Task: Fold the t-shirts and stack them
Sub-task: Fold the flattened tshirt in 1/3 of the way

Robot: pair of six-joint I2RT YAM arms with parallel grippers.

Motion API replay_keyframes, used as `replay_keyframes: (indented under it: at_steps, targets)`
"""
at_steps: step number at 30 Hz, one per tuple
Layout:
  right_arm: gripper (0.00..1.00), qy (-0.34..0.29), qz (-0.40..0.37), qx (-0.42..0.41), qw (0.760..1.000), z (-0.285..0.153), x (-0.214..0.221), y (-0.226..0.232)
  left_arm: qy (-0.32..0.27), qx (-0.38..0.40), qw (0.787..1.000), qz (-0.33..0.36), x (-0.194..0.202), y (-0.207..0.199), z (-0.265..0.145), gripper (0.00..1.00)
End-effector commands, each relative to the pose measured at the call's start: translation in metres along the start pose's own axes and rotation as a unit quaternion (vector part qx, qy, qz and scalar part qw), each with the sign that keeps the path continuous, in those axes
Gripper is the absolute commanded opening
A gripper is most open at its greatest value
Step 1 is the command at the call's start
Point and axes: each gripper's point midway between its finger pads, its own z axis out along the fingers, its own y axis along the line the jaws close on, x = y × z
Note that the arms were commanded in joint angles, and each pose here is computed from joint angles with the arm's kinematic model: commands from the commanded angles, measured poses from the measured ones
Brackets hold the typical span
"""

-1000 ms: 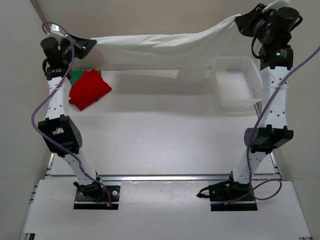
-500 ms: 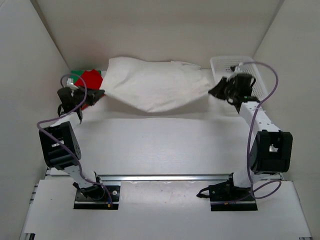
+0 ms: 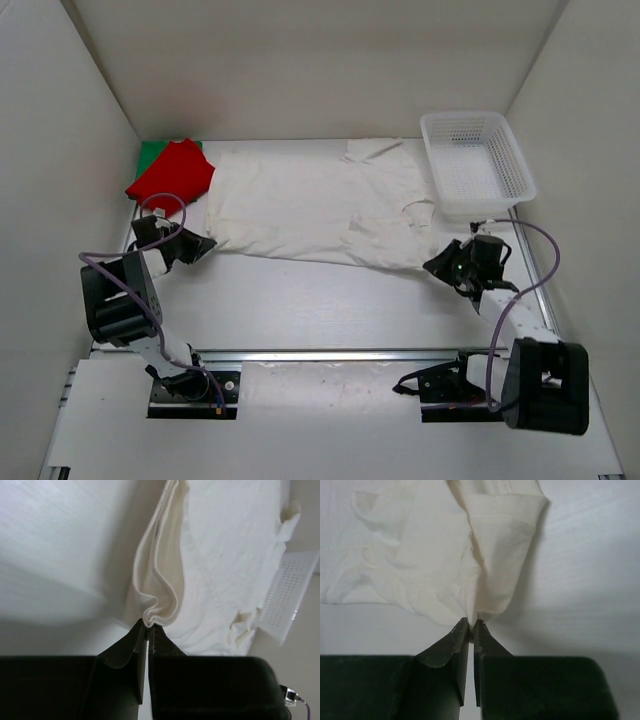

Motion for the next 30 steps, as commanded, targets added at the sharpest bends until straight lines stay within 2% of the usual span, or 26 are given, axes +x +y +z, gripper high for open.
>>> replay_keyframes:
  at_steps: [1, 3, 8, 9, 11, 14, 16, 18, 19, 20, 21, 22, 23, 25, 26, 27, 29, 30]
  targets:
    - [0.00, -0.033, 0.027, 0.020, 0.999, -0.013, 0.006, -0.015, -0.009, -0.074, 0.997, 0.034, 0.003, 0.030, -0.029, 0.00]
    - [0.00, -0.038, 0.030, 0.018, 0.999, -0.022, 0.013, -0.016, -0.003, -0.099, 0.993, 0.056, 0.004, 0.039, -0.040, 0.00]
    - [0.00, -0.024, 0.067, 0.006, 0.997, -0.046, 0.045, -0.023, -0.033, -0.214, 0.973, 0.085, 0.007, 0.068, -0.079, 0.00]
    - [0.00, -0.017, 0.048, -0.010, 0.999, -0.046, 0.047, -0.010, -0.042, -0.217, 0.972, 0.081, 0.008, 0.069, -0.087, 0.00]
    - [0.00, -0.015, 0.057, -0.018, 0.998, -0.050, 0.048, 0.000, -0.052, -0.226, 0.970, 0.066, 0.013, 0.077, -0.100, 0.00]
    - [0.00, -0.009, 0.061, 0.018, 0.998, -0.060, 0.048, -0.006, -0.058, -0.245, 0.965, 0.073, 0.022, 0.084, -0.110, 0.00]
    - [0.00, -0.009, 0.052, 0.005, 0.999, -0.065, 0.049, 0.006, -0.061, -0.266, 0.959, 0.079, 0.029, 0.089, -0.115, 0.00]
    - [0.00, -0.003, 0.061, 0.014, 0.998, -0.069, 0.054, 0.006, -0.070, -0.278, 0.955, 0.080, 0.032, 0.090, -0.121, 0.06]
    - [0.00, 0.001, 0.058, 0.013, 0.998, -0.068, 0.056, 0.007, -0.085, -0.275, 0.954, 0.079, 0.027, 0.087, -0.124, 0.12]
    - [0.06, -0.002, 0.057, 0.015, 0.998, -0.071, 0.054, 0.008, -0.099, -0.275, 0.953, 0.083, 0.023, 0.083, -0.128, 0.18]
    - [0.11, -0.007, 0.053, 0.023, 0.998, -0.071, 0.050, 0.007, -0.103, -0.275, 0.953, 0.076, 0.022, 0.082, -0.130, 0.37]
    - [0.24, -0.013, 0.048, 0.023, 0.999, -0.073, 0.048, 0.007, -0.109, -0.265, 0.955, 0.073, 0.020, 0.078, -0.130, 0.55]
    - [0.31, -0.019, 0.038, 0.027, 0.999, -0.076, 0.041, 0.009, -0.110, -0.255, 0.957, 0.079, 0.018, 0.072, -0.129, 0.64]
    - [0.37, -0.035, 0.009, 0.019, 0.999, -0.082, 0.027, 0.018, -0.115, -0.225, 0.964, 0.081, 0.015, 0.057, -0.126, 0.69]
    - [0.46, -0.044, -0.002, 0.012, 0.999, -0.086, 0.017, 0.025, -0.115, -0.210, 0.967, 0.088, 0.014, 0.048, -0.125, 0.70]
    - [0.47, -0.044, -0.020, 0.005, 0.999, -0.090, 0.011, 0.033, -0.122, -0.188, 0.969, 0.108, 0.011, 0.029, -0.123, 0.69]
    - [0.45, -0.058, -0.046, -0.010, 0.997, -0.095, -0.002, 0.045, -0.134, -0.151, 0.968, 0.147, 0.008, 0.001, -0.122, 0.56]
    - [0.35, -0.061, -0.064, -0.025, 0.996, -0.092, -0.004, 0.054, -0.133, -0.110, 0.969, 0.176, 0.014, -0.020, -0.116, 0.55]
